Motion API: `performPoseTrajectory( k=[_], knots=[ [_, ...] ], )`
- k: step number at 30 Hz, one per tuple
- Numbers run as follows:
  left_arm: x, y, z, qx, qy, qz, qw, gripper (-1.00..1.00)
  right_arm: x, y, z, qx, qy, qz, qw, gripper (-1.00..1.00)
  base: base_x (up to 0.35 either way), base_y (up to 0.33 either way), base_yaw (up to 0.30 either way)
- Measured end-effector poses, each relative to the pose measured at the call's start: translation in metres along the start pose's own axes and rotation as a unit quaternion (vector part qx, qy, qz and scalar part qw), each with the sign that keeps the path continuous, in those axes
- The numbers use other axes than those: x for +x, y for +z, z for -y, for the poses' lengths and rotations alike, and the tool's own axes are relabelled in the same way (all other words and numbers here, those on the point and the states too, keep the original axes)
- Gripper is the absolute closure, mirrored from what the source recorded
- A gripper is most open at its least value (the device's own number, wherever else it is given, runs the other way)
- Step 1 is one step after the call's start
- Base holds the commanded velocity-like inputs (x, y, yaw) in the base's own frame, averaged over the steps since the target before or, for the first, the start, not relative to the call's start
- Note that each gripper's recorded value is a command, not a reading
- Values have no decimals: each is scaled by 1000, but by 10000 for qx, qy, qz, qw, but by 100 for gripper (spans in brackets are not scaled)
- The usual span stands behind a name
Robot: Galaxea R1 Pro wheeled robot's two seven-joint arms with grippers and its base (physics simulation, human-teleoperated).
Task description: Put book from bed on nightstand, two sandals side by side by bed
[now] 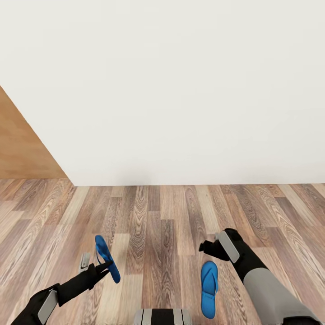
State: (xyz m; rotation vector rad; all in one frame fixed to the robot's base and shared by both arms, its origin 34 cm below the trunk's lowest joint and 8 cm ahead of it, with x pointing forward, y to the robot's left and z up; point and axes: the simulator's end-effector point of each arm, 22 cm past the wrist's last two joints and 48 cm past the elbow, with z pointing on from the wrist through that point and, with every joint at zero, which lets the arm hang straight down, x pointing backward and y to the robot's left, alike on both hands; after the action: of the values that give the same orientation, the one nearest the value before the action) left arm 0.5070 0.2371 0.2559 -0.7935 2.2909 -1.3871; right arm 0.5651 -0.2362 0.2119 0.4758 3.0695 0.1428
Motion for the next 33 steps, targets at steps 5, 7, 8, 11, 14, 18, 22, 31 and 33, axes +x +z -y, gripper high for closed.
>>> performPoseTrajectory(
  k=[5,7,8,11,14,18,22,31,33],
  knots=[
    [4,1,-5,33,-69,-38,10000,100,2,8,-3,-6,-6,-70,10000,-100,0,0,0],
    [5,0,-7,55,-93,-53,9999,100,2,11,-3,-1,-5,-98,10000,-100,0,0,0],
    [4,-1,-8,73,-98,-55,9999,100,3,13,-3,4,-4,-112,9999,-100,0,0,0],
    [5,-2,-13,63,-128,-77,9999,100,4,18,-1,27,-4,-152,9999,-100,0,0,0],
    [7,-2,-18,42,-164,-97,9998,100,5,23,2,73,0,-188,9998,-100,0,0,0],
    [10,-1,-25,0,-217,-125,9997,100,5,29,7,133,10,-233,9996,-100,0,0,0],
    [13,-1,-33,-48,-273,-155,9995,100,8,36,12,176,20,-292,9994,-100,0,0,0],
    [22,1,-49,-161,-399,-224,9988,100,15,52,19,255,42,-432,9987,-100,0,0,0],
    [24,2,-53,-186,-428,-239,9986,100,14,55,23,291,49,-446,9986,-100,0,0,0]
  ],
)
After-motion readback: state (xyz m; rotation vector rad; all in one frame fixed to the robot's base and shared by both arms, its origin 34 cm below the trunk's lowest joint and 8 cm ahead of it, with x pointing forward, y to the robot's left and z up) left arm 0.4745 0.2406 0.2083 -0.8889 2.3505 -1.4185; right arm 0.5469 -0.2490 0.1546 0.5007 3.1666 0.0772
